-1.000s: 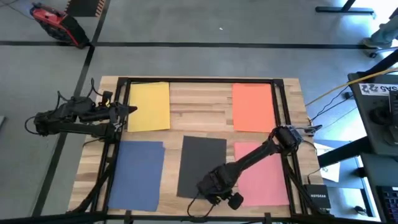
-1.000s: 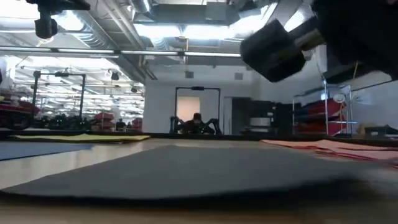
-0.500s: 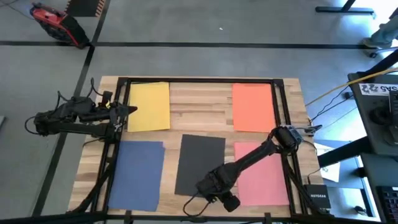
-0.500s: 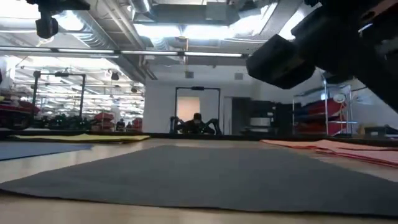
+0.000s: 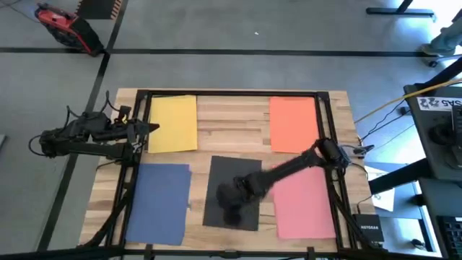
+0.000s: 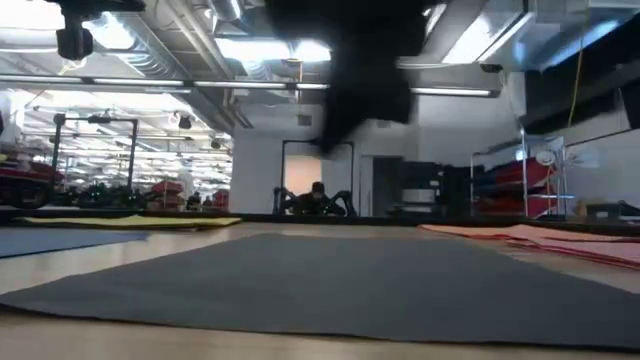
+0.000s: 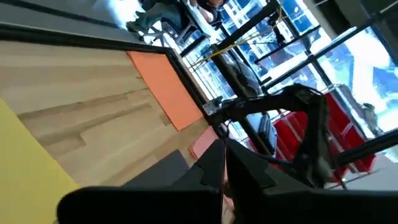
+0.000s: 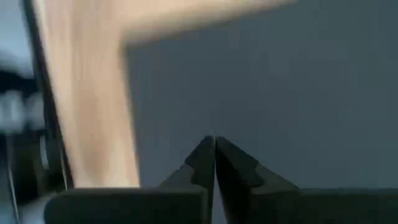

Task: Organize paper
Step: Move the black colored paper on the bottom center of the table

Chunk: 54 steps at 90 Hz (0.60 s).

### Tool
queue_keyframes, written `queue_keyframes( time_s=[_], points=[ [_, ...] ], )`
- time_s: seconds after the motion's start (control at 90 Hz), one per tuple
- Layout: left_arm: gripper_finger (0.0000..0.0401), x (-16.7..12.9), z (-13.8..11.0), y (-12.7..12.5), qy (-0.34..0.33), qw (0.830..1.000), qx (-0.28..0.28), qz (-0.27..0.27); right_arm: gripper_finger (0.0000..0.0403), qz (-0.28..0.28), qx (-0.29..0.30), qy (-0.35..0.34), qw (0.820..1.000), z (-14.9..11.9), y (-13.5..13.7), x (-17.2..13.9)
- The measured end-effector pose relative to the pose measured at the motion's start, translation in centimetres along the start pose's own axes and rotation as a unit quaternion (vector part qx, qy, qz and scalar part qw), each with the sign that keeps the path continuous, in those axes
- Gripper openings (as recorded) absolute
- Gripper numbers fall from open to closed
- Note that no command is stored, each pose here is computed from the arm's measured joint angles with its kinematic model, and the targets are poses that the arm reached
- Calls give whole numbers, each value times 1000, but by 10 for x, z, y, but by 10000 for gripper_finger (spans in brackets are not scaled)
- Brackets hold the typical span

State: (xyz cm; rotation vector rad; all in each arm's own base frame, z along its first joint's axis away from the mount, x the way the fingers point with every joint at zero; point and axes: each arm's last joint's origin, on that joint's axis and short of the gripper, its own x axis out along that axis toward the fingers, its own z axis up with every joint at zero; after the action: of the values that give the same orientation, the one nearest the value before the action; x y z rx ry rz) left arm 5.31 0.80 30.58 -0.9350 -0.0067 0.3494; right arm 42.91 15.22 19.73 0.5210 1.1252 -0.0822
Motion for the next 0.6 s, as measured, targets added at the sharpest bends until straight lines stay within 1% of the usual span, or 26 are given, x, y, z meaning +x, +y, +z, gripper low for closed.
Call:
queue_keyframes(
  time_s=[0.067, 0.122, 0.178, 0.244, 0.3, 0.344, 0.4, 0.467, 0.6],
  points=[
    [0, 0, 0, 0, 0, 1000, -13, 0, 1, -3, 71, -45, 996, 20, -13, -2],
    [0, 0, 0, 0, 0, 1000, -16, 0, 0, -26, 131, -84, 988, 34, -28, -4],
    [0, 0, 0, 0, 0, 1000, -18, 0, 0, -64, 192, -115, 973, 45, -45, -6],
    [0, 0, 0, 0, -1, 1000, -20, -2, 0, -107, 258, -142, 950, 54, -65, -9],
    [0, 0, 1, -1, -3, 1000, -16, -3, 0, -134, 298, -155, 932, 60, -81, -11],
    [0, 0, 0, 0, -2, 1000, -9, -2, 0, -147, 317, -165, 922, 65, -91, -9],
    [0, 0, 0, 0, -1, 1000, -3, -2, 0, -157, 329, -169, 916, 71, -103, -4],
    [0, 0, 0, 0, 0, 1000, -1, 0, 0, -157, 338, -163, 913, 74, -113, 7],
    [0, 0, 0, 0, -1, 1000, -5, -1, 0, -161, 345, -150, 912, 75, -125, 30]
  ],
)
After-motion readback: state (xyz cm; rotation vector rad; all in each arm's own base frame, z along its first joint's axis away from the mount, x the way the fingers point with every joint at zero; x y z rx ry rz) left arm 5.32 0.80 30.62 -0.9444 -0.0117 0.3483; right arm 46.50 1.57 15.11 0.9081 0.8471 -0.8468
